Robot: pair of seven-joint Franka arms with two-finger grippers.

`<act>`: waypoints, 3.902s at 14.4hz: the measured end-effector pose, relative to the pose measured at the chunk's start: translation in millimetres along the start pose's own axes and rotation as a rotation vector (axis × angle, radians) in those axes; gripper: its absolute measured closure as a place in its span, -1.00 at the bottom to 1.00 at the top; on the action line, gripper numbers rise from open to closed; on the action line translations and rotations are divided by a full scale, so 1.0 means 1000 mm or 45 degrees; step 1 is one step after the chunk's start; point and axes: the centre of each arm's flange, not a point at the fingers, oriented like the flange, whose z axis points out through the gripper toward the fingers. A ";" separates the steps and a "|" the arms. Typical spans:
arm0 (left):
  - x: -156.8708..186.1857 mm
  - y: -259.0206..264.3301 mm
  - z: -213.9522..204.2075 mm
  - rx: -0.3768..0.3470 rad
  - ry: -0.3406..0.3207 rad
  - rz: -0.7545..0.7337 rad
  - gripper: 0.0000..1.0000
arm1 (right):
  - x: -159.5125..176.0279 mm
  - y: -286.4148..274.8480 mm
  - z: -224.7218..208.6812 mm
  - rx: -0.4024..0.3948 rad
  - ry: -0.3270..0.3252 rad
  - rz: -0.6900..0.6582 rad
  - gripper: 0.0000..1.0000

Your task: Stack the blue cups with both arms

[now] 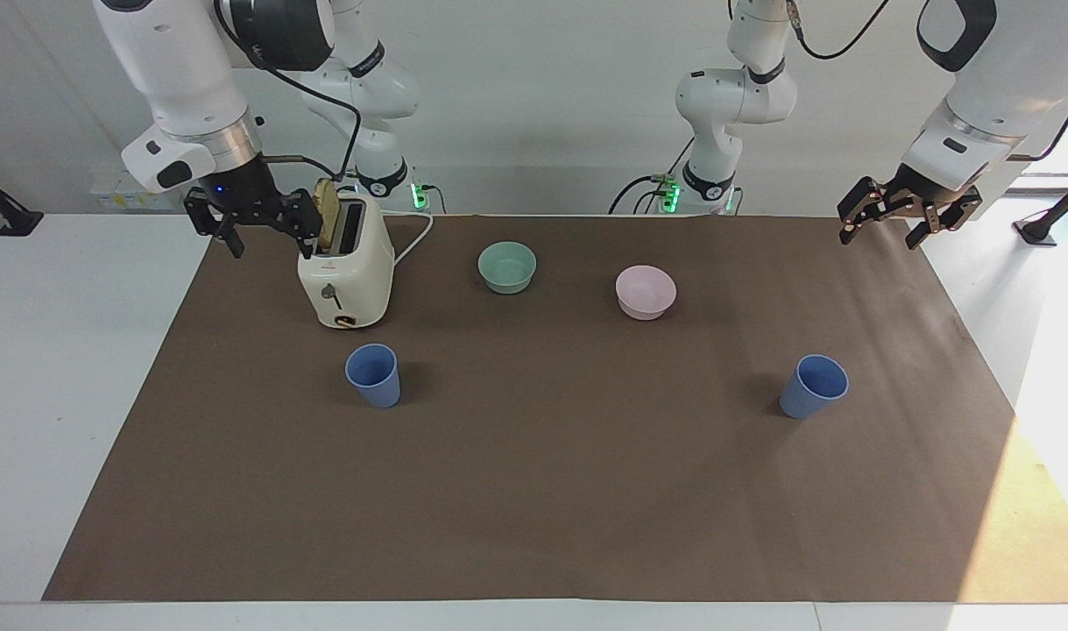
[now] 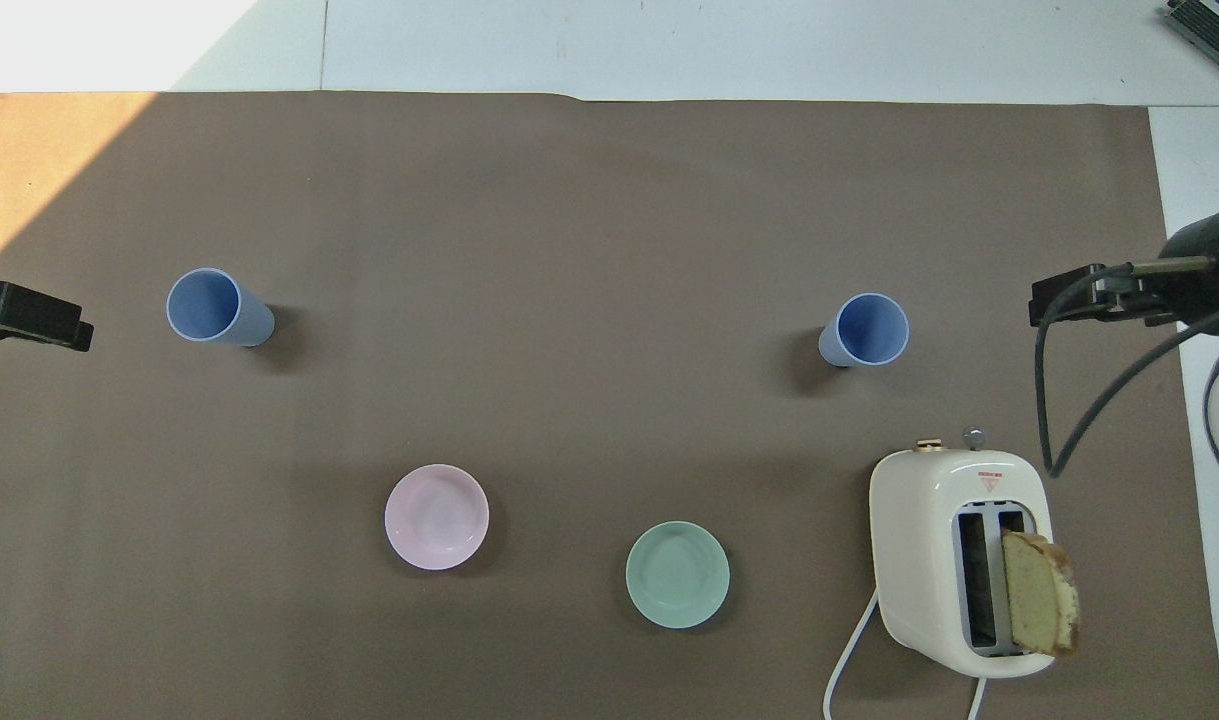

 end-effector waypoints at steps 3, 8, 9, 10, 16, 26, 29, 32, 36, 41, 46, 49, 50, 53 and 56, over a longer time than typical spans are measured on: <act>0.000 0.000 0.000 0.000 0.000 0.000 -1.00 | 0.000 0.000 0.000 0.000 0.000 0.000 -1.00; 0.000 0.001 0.000 0.000 0.000 0.002 -1.00 | 0.000 0.000 0.000 0.000 0.000 0.000 -1.00; 0.000 0.001 0.000 0.000 0.000 0.002 -1.00 | 0.000 0.000 0.000 0.000 0.000 0.000 -1.00; 0.000 0.001 0.000 0.000 0.000 0.002 -1.00 | 0.000 0.000 0.000 0.000 0.000 0.000 -1.00; 0.000 0.001 0.000 0.000 0.000 0.003 -1.00 | 0.000 0.000 0.000 0.000 0.000 0.000 -1.00; 0.000 0.001 0.000 0.000 0.000 0.003 -1.00 | 0.000 0.000 0.000 0.000 0.000 0.000 -1.00; 0.000 0.002 0.000 0.000 0.001 0.004 -1.00 | 0.000 0.000 0.000 0.000 0.000 0.000 -1.00; 0.000 0.002 0.000 0.000 0.001 0.004 -1.00 | 0.000 0.000 0.000 0.000 0.000 0.000 -1.00; 0.000 0.002 0.000 0.000 0.001 0.004 -1.00 | 0.000 0.000 0.000 0.000 0.000 0.000 -1.00; 0.001 0.005 0.000 0.000 0.001 0.012 -1.00 | 0.000 0.000 0.000 0.000 0.000 0.000 -1.00; 0.001 0.008 0.000 0.000 0.001 0.019 -1.00 | 0.000 0.000 0.000 0.000 0.000 0.000 -1.00; 0.001 0.009 0.000 0.000 0.001 0.021 -1.00 | 0.000 0.000 0.000 0.000 0.000 0.000 -1.00; 0.001 0.009 0.000 0.000 0.001 0.022 -1.00 | 0.000 0.000 0.000 0.000 0.000 0.000 -1.00; 0.001 0.009 0.000 0.000 0.001 0.021 -1.00 | 0.000 0.000 0.000 0.000 0.000 0.000 -1.00; 0.003 0.008 -0.002 0.004 0.028 0.019 -1.00 | 0.000 0.000 0.000 0.000 0.000 0.000 -1.00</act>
